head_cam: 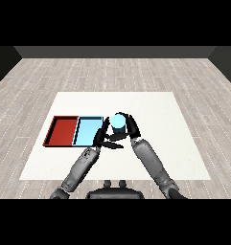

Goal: Pick the blue can and put it in the blue box

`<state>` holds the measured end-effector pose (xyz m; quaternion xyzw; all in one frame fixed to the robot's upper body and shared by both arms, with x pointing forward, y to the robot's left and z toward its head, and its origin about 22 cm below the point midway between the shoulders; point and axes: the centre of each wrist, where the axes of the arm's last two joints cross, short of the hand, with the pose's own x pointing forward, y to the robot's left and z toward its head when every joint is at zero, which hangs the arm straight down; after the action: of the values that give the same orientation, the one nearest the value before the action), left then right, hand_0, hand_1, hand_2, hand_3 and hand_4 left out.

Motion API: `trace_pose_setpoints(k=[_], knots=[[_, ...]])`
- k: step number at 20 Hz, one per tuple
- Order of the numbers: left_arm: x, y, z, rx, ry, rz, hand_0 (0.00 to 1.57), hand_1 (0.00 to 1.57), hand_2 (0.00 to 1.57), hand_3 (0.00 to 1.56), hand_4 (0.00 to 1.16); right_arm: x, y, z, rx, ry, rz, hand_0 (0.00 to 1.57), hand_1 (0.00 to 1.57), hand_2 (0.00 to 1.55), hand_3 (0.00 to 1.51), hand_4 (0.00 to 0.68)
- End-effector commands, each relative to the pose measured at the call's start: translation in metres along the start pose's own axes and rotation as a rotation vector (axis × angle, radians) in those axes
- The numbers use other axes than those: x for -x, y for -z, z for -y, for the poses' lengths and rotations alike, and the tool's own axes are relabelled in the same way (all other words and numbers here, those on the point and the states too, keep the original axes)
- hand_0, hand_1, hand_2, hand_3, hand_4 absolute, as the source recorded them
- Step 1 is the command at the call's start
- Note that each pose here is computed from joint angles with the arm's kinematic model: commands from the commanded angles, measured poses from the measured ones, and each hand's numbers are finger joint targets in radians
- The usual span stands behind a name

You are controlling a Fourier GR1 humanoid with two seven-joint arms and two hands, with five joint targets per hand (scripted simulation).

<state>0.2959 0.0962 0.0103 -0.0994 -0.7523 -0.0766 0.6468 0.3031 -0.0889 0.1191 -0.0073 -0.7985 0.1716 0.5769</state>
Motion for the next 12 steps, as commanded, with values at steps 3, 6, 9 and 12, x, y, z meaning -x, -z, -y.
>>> trace_pose_setpoints(k=[3,6,9,12], knots=[[-0.004,-0.0091,0.001,0.023,0.003,0.015,0.0,0.0,0.0,0.0,0.0,0.008,-0.014,-0.006,-0.025,0.002,-0.002,1.49,1.49,1.46,1.38,0.542],[0.017,-0.0196,0.019,0.044,-0.044,0.034,0.0,0.0,0.0,0.0,0.0,0.008,-0.003,-0.01,-0.026,0.004,0.019,1.49,1.49,1.45,1.38,0.55],[-0.008,0.0072,0.017,0.062,-0.087,0.043,0.0,0.0,0.0,0.0,0.0,0.015,-0.007,-0.025,-0.051,0.013,0.004,1.36,1.36,1.45,1.38,0.571],[0.011,0.0124,0.019,0.012,-0.021,0.025,0.0,0.0,0.0,0.0,0.0,0.011,-0.019,-0.035,-0.04,0.044,0.028,1.5,1.5,1.46,1.39,0.576]])
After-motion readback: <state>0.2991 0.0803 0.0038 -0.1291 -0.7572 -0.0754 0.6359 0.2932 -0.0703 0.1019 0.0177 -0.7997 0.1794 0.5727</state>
